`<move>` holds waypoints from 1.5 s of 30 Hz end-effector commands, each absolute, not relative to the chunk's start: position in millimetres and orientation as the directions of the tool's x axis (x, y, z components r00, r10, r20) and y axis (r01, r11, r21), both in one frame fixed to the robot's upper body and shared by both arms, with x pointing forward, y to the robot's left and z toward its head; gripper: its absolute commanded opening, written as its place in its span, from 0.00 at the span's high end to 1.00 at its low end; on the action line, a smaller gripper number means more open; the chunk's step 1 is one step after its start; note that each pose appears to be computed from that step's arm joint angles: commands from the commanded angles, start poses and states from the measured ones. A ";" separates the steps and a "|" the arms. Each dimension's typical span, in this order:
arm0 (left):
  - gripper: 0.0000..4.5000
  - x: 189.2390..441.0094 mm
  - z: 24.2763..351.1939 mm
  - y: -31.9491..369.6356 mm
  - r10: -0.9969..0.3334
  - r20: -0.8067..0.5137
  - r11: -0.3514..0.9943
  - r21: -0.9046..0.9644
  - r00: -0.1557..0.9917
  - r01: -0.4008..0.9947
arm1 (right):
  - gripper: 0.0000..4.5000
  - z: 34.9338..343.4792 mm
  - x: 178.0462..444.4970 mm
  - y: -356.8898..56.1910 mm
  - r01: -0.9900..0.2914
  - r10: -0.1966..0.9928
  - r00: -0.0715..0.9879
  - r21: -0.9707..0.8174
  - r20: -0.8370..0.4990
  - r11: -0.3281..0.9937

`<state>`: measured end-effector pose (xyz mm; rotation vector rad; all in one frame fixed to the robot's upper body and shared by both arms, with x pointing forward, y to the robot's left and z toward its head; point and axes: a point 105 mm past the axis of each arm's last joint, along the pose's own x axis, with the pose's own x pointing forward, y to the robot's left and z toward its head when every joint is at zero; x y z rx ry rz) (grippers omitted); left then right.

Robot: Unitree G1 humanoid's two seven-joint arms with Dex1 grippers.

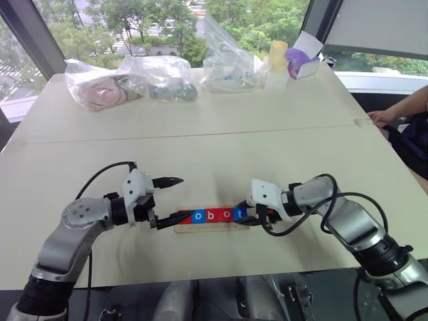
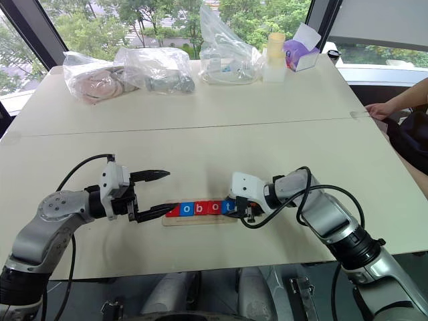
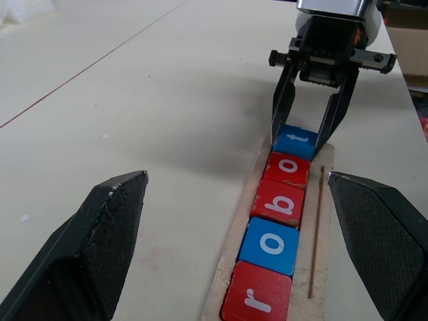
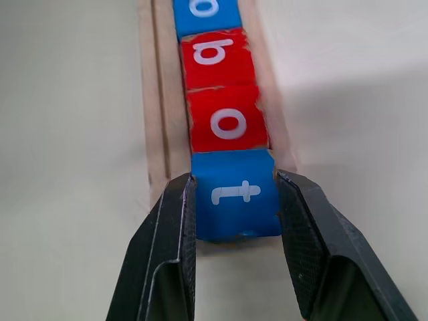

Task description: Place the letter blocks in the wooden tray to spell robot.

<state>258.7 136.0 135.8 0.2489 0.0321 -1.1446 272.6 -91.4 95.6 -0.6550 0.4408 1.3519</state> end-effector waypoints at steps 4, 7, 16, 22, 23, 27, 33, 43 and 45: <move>0.00 255.6 144.7 136.5 -0.898 -0.124 0.393 0.207 0.423 0.896 | 0.74 103.6 273.1 -81.8 -0.976 0.761 0.178 -0.210 -0.623 0.057; 0.00 255.4 144.6 136.3 -0.897 -0.123 0.395 0.207 0.424 0.895 | 0.74 102.3 273.5 -82.4 -0.976 0.759 0.178 -0.210 -0.627 0.056; 0.00 256.8 144.7 133.5 -0.898 -0.118 0.395 0.206 0.423 0.895 | 0.08 106.4 274.2 -83.0 -0.976 0.761 0.183 -0.209 -0.623 0.064; 0.00 256.9 144.7 133.6 -0.899 -0.115 0.395 0.204 0.423 0.896 | 0.02 134.8 282.2 -98.8 -0.962 0.771 0.253 -0.236 -0.585 0.138; 0.00 256.8 144.6 133.5 -0.899 -0.114 0.395 0.203 0.423 0.896 | 0.02 137.3 284.0 -101.3 -0.959 0.769 0.267 -0.241 -0.581 0.151; 0.00 257.0 144.3 132.9 -0.900 -0.111 0.396 0.200 0.422 0.896 | 0.02 139.8 291.0 -109.7 -0.947 0.755 0.313 -0.252 -0.577 0.200; 0.00 258.0 144.6 130.7 -0.902 -0.105 0.393 0.200 0.418 0.897 | 0.02 131.1 292.3 -115.4 -0.948 0.736 0.314 -0.244 -0.600 0.206; 0.00 257.4 146.0 132.6 -0.901 -0.108 0.394 0.205 0.421 0.896 | 0.02 112.7 298.5 -113.0 -0.950 0.719 0.306 -0.244 -0.624 0.192; 0.00 256.7 146.2 132.8 -0.901 -0.109 0.393 0.204 0.420 0.897 | 0.02 111.3 302.3 -112.6 -0.947 0.716 0.317 -0.254 -0.623 0.197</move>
